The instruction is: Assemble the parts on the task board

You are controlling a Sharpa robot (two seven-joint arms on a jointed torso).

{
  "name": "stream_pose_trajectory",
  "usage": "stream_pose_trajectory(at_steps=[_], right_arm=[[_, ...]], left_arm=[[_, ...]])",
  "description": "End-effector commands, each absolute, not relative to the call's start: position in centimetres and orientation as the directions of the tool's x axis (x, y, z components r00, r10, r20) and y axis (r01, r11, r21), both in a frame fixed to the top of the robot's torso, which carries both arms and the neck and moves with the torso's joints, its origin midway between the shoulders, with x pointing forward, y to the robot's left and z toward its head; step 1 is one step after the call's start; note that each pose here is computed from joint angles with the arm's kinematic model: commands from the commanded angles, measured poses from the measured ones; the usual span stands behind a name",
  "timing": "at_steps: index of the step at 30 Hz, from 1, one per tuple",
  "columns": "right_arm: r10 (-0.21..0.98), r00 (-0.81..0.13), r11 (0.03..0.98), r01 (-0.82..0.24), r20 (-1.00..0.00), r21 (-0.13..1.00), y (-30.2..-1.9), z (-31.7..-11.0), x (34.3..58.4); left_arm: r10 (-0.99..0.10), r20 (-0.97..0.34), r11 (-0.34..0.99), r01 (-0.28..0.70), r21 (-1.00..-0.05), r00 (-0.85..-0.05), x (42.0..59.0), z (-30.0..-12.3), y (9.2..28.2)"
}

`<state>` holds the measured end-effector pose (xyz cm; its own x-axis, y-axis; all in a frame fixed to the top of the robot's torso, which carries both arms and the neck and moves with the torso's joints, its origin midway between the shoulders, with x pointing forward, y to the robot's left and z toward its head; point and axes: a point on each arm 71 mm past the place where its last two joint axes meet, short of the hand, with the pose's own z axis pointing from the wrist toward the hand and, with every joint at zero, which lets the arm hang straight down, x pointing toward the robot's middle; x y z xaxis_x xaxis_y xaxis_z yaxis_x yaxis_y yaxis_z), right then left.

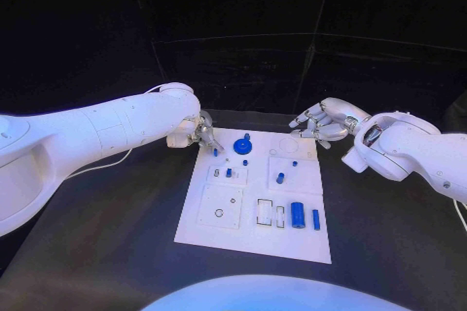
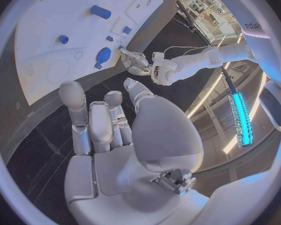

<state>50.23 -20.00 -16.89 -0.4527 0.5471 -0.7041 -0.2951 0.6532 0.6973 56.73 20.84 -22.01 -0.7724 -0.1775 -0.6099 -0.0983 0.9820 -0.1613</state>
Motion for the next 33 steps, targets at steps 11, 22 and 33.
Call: stream_pose_trajectory(at_steps=[11,22,33], right_arm=[[0.543,-0.463,0.647,-0.301,-0.701,0.7,-19.7,-16.8,50.2],[0.54,-0.468,0.649,-0.299,-0.7,0.7,-19.7,-16.9,50.3],[0.537,-0.471,0.651,-0.295,-0.699,0.699,-19.8,-16.9,50.3]], left_arm=[[-0.179,-0.622,0.981,-0.093,-0.168,-0.762,56.9,-21.9,20.5],[-0.191,-0.634,0.976,-0.075,-0.205,-0.749,56.9,-21.8,20.3],[-0.261,-0.65,0.957,-0.101,-0.273,-0.714,55.8,-21.5,21.4]])
